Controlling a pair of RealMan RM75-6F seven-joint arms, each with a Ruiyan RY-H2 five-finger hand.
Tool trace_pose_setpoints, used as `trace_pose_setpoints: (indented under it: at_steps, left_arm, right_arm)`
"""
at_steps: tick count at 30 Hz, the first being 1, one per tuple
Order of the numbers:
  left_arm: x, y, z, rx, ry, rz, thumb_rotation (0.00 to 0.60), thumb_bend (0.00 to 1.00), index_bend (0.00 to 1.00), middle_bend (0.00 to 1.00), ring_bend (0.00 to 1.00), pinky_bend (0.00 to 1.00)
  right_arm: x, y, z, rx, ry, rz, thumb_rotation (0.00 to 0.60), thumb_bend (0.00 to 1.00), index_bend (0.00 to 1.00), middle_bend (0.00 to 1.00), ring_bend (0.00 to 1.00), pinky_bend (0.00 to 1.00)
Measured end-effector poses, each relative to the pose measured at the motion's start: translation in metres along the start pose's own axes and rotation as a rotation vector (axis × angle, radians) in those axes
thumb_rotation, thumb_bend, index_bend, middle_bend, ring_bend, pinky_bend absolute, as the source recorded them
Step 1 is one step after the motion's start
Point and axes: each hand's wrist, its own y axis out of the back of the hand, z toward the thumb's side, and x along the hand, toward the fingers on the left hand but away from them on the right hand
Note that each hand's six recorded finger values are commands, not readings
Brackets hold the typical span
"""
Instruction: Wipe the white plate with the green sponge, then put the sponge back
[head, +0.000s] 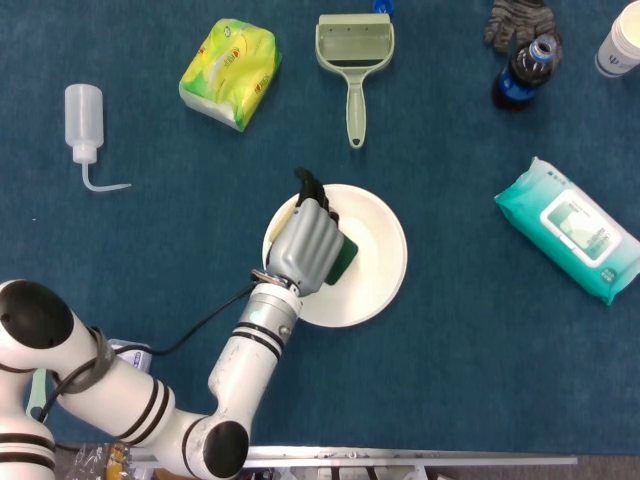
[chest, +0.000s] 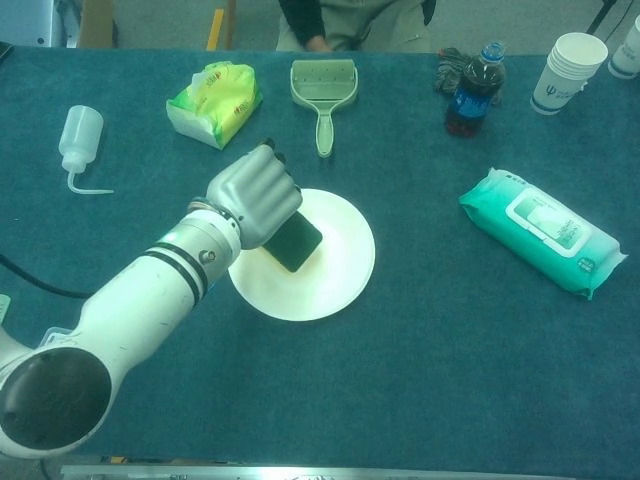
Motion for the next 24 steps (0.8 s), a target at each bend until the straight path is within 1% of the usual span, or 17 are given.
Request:
trace_pose_setpoints:
  at_steps: [5, 14, 24]
  left_arm:
    - [0.003, -0.001, 0.006, -0.001, -0.011, -0.001, 0.592, 0.29, 0.46, 0.29, 0.19, 0.17]
    - [0.011, -0.01, 0.01, -0.003, -0.014, -0.021, 0.596, 0.29, 0.46, 0.29, 0.19, 0.17]
    - [0.016, -0.025, 0.001, 0.012, 0.009, -0.029, 0.594, 0.29, 0.47, 0.29, 0.19, 0.17]
  right_arm:
    - [0.0, 0.001, -0.001, 0.002, -0.002, -0.001, 0.586, 0.32, 0.3, 0.32, 0.21, 0.4]
    - [0.001, 0.001, -0.001, 0.006, -0.007, -0.003, 0.587, 0.32, 0.3, 0.31, 0.21, 0.4]
    - [0.0, -0.002, 0.001, 0.01, -0.006, 0.003, 0.587, 0.32, 0.3, 0.31, 0.21, 0.4]
